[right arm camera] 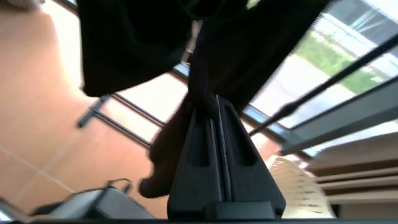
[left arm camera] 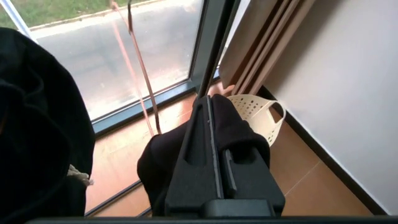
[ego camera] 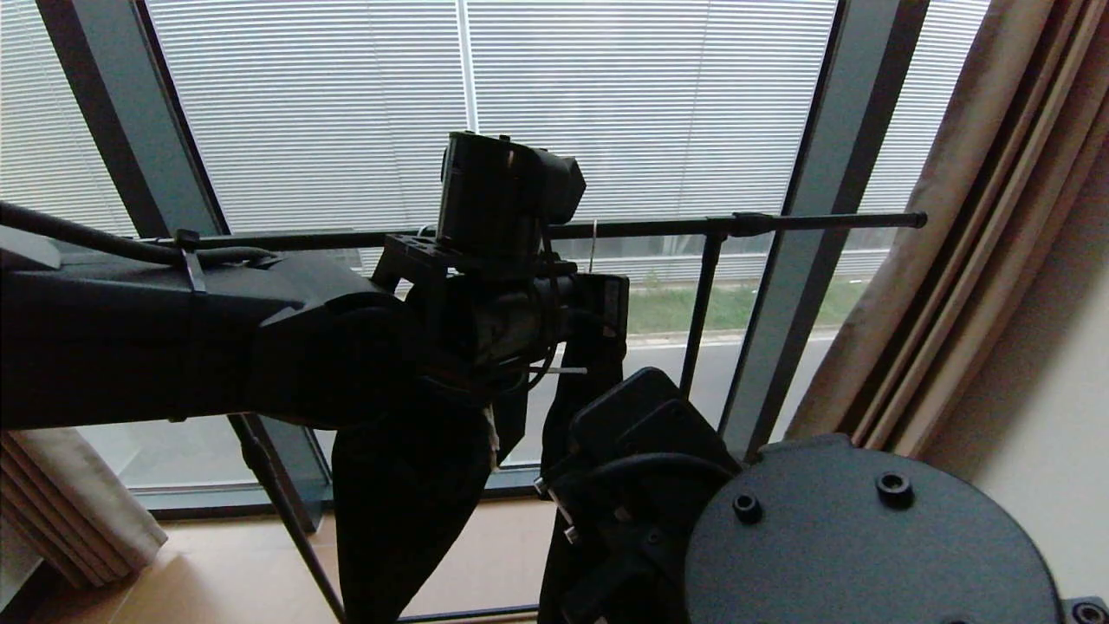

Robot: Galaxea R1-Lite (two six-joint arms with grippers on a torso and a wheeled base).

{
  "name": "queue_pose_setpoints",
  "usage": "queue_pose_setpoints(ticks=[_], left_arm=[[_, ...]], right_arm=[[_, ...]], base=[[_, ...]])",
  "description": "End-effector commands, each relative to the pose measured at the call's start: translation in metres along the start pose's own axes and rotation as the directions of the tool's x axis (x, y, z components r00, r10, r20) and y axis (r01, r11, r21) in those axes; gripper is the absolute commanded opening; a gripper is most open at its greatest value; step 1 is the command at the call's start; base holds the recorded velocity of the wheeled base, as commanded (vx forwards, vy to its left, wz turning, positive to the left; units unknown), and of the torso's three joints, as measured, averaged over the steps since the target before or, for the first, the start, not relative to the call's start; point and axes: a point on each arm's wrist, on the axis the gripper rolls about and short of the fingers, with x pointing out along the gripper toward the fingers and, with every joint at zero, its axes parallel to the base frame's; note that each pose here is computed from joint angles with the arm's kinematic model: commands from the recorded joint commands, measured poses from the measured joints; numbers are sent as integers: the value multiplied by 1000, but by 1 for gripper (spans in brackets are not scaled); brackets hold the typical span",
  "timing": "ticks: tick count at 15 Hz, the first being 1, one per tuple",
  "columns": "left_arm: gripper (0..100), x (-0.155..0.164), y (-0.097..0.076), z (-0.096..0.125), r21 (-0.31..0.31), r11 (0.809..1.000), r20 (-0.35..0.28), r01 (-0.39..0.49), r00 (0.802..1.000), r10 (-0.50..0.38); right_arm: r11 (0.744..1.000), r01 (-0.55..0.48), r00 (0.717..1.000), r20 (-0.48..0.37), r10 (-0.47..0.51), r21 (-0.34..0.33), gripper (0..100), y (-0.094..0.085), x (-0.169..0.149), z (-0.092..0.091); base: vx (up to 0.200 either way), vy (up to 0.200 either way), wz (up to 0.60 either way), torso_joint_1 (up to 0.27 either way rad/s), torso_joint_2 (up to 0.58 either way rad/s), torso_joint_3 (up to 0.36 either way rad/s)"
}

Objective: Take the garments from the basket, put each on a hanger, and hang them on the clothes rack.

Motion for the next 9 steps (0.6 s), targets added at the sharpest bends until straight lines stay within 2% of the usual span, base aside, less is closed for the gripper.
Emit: queue_pose_setpoints(ticks=[1,3,5,6,7,9], left_arm=[[0,0,1,0,-2,1000,1,-2,1000,2],[0,0,4,-2,-3,1000,-8,-11,1000,11],[0,-4,15,-6,-8,999,-25,-40,999,40],[0,-6,19,-6,-9,999,-26,-47,999,47],[0,-15,26,-6,-11,998,-33,-63,997,63],[0,-32,34,-8,11,996,-72,-86,994,86]], right_arm=[[1000,12,1000,-15,-12,6,0,-7,-3,-1],[998,54,997,-63,-52,24,0,-33,-10,-2],[992,112,987,-119,-105,60,0,-72,-20,-6],[990,125,985,-127,-116,69,0,-80,-22,-7],[978,190,973,-153,-174,90,0,-101,-21,-10],[949,286,946,-195,-258,131,0,-129,-9,-10]], base=[[0,0,0,0,0,0],[0,0,0,0,0,0],[0,0,0,0,0,0],[0,0,0,0,0,0],[0,0,0,0,0,0],[0,0,0,0,0,0]])
